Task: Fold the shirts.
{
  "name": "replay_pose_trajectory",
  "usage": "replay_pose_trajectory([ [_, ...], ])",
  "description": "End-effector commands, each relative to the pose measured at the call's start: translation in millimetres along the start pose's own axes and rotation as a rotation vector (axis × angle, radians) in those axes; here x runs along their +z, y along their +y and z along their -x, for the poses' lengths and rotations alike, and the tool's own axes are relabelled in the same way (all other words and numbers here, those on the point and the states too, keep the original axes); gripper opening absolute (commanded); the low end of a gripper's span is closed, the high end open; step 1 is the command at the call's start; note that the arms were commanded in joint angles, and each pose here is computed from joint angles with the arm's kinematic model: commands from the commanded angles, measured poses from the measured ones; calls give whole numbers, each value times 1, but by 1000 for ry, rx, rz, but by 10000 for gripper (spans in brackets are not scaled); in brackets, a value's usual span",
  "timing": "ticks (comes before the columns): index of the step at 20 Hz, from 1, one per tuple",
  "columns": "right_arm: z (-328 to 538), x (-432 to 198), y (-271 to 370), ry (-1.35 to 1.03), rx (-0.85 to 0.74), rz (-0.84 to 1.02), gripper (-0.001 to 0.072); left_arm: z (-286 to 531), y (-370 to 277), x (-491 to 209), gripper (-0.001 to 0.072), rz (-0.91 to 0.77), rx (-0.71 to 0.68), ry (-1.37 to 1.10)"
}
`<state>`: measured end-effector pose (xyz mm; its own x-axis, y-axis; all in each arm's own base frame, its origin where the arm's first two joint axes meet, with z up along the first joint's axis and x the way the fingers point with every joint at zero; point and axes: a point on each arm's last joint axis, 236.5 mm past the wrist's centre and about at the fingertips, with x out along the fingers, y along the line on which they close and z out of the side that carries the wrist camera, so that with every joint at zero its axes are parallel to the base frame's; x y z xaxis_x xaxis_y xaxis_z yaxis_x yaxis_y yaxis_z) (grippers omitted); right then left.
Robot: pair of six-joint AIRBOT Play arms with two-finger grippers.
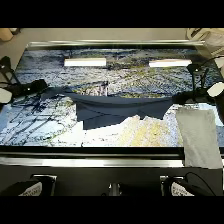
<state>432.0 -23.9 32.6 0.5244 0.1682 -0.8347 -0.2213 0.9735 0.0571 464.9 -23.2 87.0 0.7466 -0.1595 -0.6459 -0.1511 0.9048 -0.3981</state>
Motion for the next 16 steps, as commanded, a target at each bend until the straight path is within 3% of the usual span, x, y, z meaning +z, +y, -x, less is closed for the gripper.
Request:
replay_pose_trajectory([
  [1,-30,7,6,-37,58,-103,19,-63,3,-10,27,58,-6,41],
  [3,-38,4,9,-26,81,-125,19,-84,7,-42,38,90,0,156],
  [4,-39,3,9,-21,83,-126,19,-85,7,-57,194,96,1,223],
  [5,-39,2,10,-17,85,-125,19,-81,10,-64,518,71,15,281],
  [6,-38,-2,13,1,98,-124,19,-72,16,-64,674,14,30,328],
  [8,-37,-19,23,72,137,-99,19,-40,42,-56,667,-77,105,439],
  [10,-36,-36,28,136,162,-26,20,-8,64,-57,607,-61,159,545],
  [16,-30,-63,29,247,175,59,20,-32,12,-166,606,130,-47,734],
])
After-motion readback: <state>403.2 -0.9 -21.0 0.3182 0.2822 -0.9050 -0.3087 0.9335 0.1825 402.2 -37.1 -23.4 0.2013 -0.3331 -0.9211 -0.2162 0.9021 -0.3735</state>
